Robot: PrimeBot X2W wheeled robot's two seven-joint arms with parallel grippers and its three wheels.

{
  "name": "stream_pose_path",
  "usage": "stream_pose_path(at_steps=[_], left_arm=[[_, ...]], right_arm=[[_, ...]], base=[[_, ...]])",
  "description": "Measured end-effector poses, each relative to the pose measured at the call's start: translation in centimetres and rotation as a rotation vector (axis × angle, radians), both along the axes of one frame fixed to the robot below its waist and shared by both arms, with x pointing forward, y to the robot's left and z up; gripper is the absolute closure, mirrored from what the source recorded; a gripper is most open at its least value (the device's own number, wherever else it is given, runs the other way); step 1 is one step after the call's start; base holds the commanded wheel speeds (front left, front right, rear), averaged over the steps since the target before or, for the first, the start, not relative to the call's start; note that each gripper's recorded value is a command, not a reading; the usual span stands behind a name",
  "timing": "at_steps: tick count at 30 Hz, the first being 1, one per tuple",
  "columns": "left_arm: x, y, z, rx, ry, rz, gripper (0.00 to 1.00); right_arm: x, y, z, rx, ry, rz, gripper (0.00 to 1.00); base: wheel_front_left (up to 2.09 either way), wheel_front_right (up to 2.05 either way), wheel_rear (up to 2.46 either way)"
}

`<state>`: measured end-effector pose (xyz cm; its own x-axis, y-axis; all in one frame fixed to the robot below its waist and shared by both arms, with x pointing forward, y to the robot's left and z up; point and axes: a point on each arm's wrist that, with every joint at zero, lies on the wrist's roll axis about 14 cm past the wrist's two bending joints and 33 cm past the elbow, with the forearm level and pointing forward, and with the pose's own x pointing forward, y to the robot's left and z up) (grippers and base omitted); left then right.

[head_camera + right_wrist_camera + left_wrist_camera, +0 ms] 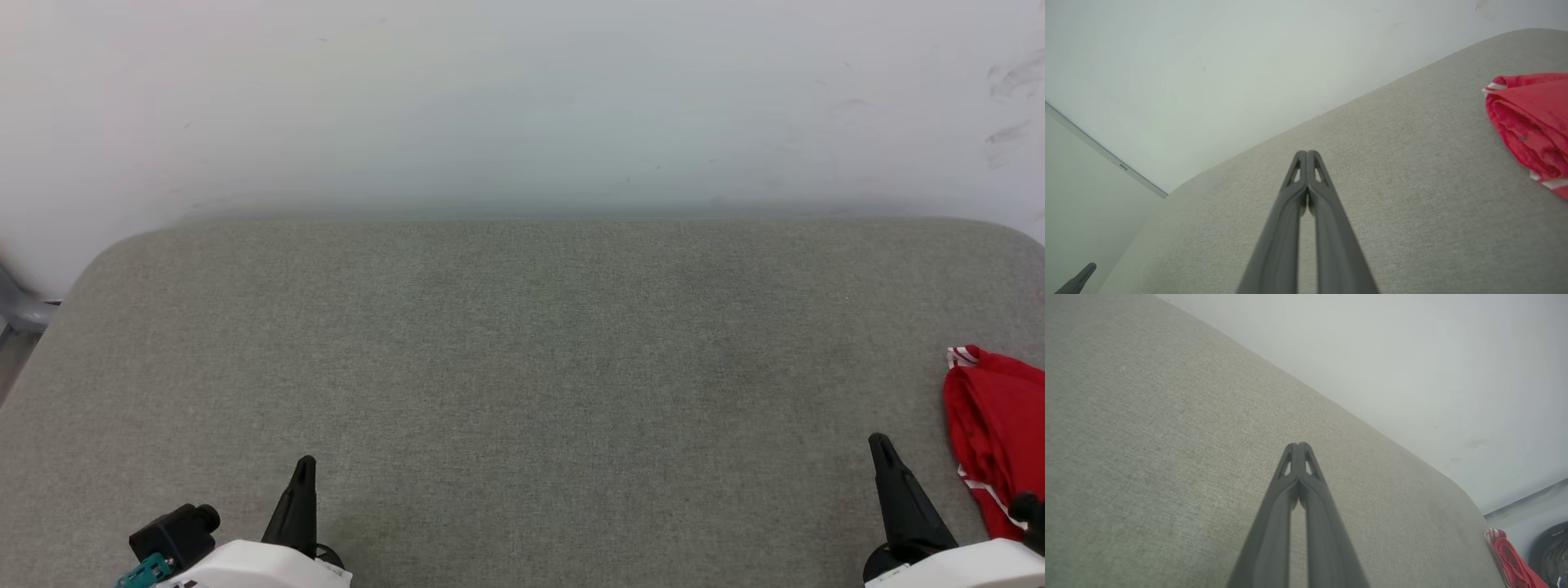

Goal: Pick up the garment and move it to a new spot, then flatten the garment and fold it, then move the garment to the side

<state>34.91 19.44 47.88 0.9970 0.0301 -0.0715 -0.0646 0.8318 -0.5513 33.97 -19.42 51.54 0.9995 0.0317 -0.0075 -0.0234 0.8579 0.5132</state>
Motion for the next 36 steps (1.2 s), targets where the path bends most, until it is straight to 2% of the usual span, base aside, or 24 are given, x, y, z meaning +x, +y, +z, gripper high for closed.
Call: stream_pose_path(at_steps=[15,36], left_arm=[[0.8,0.4,0.2,-0.208,0.01,0.024,1.0],[1.7,0.5,0.6,-0.456,0.004,0.037,1.0]], right_arm=[[1.0,0.1,-0.3,0.224,0.007,-0.001,1.0],[2.2,-0.1,-0.6,0.482,0.017,-0.011,1.0]], base=[[0.0,0.0,0.0],[0.0,0.0,0.0]])
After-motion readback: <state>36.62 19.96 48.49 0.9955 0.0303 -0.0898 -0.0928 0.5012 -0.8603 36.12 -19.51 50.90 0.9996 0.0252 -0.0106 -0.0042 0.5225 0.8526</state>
